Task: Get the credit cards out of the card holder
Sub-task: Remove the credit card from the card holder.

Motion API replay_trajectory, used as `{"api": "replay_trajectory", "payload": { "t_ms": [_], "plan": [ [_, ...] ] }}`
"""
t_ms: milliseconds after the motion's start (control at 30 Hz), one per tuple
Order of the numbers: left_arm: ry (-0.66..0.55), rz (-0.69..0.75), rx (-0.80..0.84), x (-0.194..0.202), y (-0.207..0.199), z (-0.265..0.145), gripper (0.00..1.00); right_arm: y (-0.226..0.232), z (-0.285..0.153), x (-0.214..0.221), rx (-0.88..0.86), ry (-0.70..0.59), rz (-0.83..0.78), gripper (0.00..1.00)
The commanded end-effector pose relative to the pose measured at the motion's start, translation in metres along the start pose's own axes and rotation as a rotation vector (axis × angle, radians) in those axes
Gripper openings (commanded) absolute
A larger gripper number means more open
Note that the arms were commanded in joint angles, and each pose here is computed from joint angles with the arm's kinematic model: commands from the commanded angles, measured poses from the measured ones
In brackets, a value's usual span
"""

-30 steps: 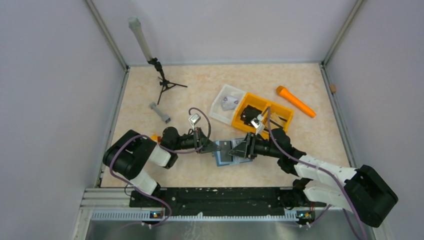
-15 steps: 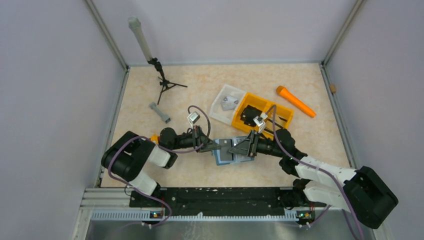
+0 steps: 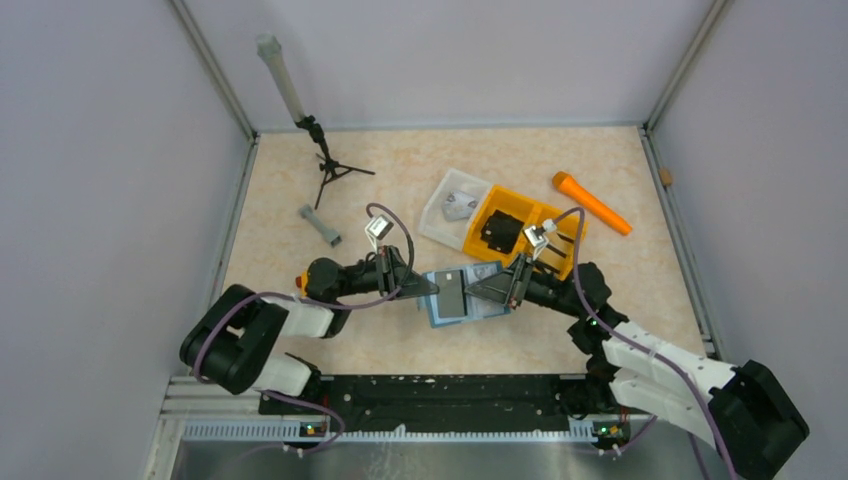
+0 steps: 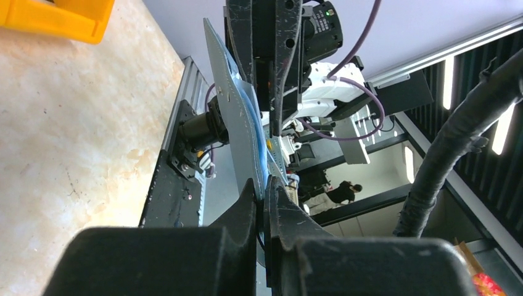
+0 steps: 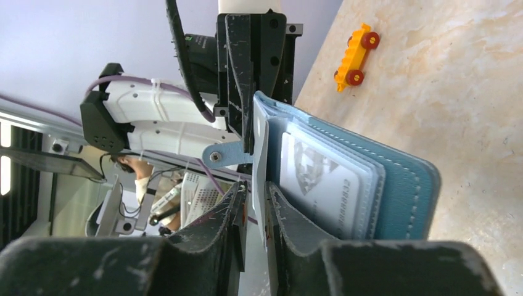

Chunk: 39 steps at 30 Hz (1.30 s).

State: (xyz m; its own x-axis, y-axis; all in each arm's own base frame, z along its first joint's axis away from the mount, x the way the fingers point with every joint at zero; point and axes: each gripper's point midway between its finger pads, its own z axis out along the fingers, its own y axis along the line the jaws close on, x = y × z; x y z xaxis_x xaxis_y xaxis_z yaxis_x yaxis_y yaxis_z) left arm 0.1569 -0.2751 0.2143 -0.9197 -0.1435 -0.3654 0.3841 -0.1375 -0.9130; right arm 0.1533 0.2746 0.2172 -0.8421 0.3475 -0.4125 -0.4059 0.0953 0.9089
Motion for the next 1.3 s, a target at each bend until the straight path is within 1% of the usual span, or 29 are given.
{"api": "replay_trajectory", "payload": {
  "t_ms": [0,67,133,233,300,333,400,500,633,733,867,1033,1100,1200,1267],
  "plan": [
    [-0.013,0.1,0.037,-0.004,-0.017,0.001,0.0,0.021,0.0,-0.014,-0.07,-0.05,-0.035,0.17],
    [-0.013,0.103,0.034,-0.004,-0.019,0.001,0.0,0.022,0.002,-0.012,-0.07,-0.025,-0.029,0.19],
    [-0.013,0.114,0.034,-0.004,-0.022,0.001,0.0,0.019,0.004,-0.01,-0.055,-0.007,-0.029,0.24],
    [-0.018,0.128,0.023,-0.005,-0.024,0.001,0.0,0.01,0.007,-0.01,-0.013,0.004,-0.038,0.38],
    [-0.021,0.137,0.015,-0.005,-0.024,0.001,0.0,0.004,0.008,-0.011,0.021,0.007,-0.047,0.45],
    [-0.022,0.138,0.009,-0.005,-0.024,0.0,0.0,0.002,0.008,-0.01,0.033,0.011,-0.052,0.47],
    [-0.034,0.145,0.005,-0.007,-0.025,0.001,0.0,0.003,0.008,-0.01,0.031,0.021,-0.055,0.47],
    [-0.038,0.147,0.011,-0.008,-0.027,0.003,0.0,0.012,0.01,-0.007,-0.021,0.037,-0.044,0.44],
    [-0.03,0.142,0.013,-0.007,-0.026,0.007,0.0,0.016,0.016,0.0,-0.045,0.067,-0.028,0.41],
    [-0.034,0.14,0.017,-0.006,-0.026,0.007,0.0,0.022,0.016,0.001,-0.074,0.065,-0.02,0.33],
    [-0.035,0.139,0.01,-0.006,-0.025,0.007,0.0,0.032,0.012,-0.005,-0.108,0.029,-0.04,0.25],
    [-0.033,0.15,-0.026,-0.005,-0.018,0.005,0.0,0.037,0.007,-0.006,-0.117,0.009,-0.052,0.24],
    [-0.036,0.155,-0.023,-0.005,-0.02,0.005,0.0,0.039,0.004,-0.007,-0.131,0.001,-0.046,0.21],
    [-0.042,0.157,-0.022,-0.005,-0.021,0.004,0.0,0.044,0.002,-0.007,-0.157,-0.006,-0.04,0.19],
    [-0.042,0.157,-0.018,-0.005,-0.022,0.004,0.0,0.045,0.002,-0.006,-0.158,0.005,-0.039,0.17]
  ]
}}
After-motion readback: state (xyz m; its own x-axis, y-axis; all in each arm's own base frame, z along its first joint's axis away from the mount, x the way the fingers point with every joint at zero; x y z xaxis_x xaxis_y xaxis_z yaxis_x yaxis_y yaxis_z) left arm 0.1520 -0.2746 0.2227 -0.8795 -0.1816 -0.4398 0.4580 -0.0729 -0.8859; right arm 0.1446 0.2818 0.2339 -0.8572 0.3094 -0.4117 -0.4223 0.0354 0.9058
